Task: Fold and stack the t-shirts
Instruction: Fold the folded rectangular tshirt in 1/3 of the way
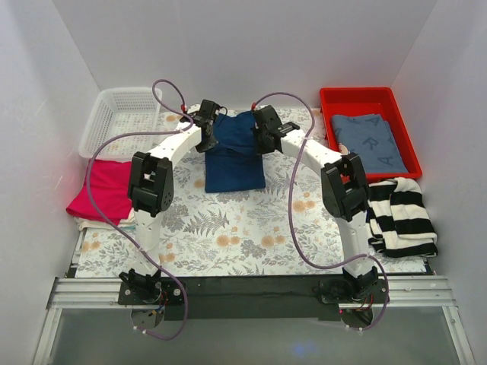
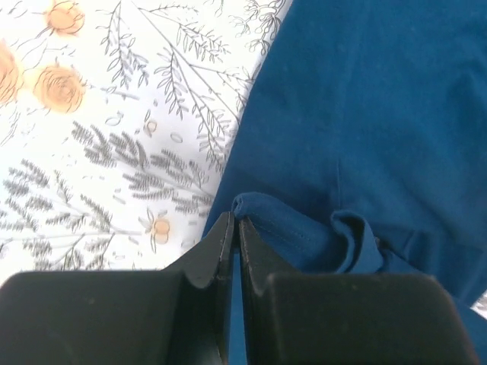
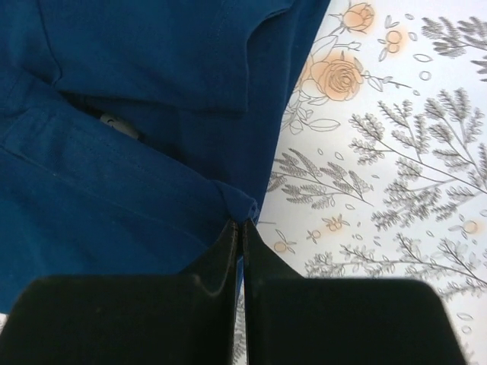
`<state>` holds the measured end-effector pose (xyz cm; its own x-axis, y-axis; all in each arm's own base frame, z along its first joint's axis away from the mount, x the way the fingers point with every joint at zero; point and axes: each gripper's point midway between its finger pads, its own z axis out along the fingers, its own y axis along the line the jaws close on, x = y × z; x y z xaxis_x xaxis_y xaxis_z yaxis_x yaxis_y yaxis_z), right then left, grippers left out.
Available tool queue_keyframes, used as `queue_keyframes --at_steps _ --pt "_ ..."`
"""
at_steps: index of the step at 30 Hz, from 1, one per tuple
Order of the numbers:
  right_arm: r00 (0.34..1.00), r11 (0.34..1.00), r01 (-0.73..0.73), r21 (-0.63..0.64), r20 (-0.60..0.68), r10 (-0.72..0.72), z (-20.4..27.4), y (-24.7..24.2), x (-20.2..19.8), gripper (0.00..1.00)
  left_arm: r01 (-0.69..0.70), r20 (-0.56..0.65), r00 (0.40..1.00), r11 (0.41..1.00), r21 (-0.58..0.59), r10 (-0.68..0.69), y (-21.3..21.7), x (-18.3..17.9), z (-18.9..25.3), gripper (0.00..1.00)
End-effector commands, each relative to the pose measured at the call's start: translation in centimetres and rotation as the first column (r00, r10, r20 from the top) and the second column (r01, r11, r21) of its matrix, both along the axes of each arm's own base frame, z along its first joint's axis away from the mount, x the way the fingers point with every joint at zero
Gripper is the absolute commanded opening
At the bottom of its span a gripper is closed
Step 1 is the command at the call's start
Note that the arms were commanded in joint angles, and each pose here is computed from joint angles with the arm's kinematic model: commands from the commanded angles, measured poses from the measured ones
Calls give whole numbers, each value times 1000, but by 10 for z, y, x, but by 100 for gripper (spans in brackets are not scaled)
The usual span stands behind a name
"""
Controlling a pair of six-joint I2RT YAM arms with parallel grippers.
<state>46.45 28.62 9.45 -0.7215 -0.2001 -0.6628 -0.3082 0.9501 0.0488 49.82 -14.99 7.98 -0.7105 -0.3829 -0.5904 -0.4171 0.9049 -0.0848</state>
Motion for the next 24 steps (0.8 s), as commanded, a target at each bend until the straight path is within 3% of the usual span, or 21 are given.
queue_keyframes --at_steps 1,3,5,7,8,9,12,15,17,24 --pt "1000 999 -11 36 -12 11 2 -2 17 1 41 16 999 999 8 -41 2 16 4 0" --pt "1000 998 -4 55 -4 4 5 -2 27 5 51 12 999 999 -3 -51 1 22 -1 1" --pt "1000 998 17 55 -7 -17 0 -9 39 14 64 29 998 998 -8 -64 1 34 -1 9" --pt "999 996 38 78 12 -39 8 -15 58 27 58 65 996 998 0 -58 7 46 6 23" --pt "999 995 44 86 23 -46 13 -17 64 29 49 97 994 999 -3 -49 8 53 18 26" --pt "997 993 61 97 50 -66 24 -18 75 33 39 122 992 999 0 -39 11 58 27 35" --pt "989 987 104 119 94 -116 44 -35 92 37 25 239 971 1000 9 -26 17 72 70 39" --pt "985 984 107 140 120 -124 61 -44 97 38 32 303 952 999 8 -33 18 74 101 41" --pt "991 987 90 132 85 -102 50 -45 86 38 67 281 958 998 -21 -59 12 64 101 41" --pt "998 992 39 123 -60 -32 20 -44 14 29 172 108 982 966 -193 -153 -12 -6 58 33"
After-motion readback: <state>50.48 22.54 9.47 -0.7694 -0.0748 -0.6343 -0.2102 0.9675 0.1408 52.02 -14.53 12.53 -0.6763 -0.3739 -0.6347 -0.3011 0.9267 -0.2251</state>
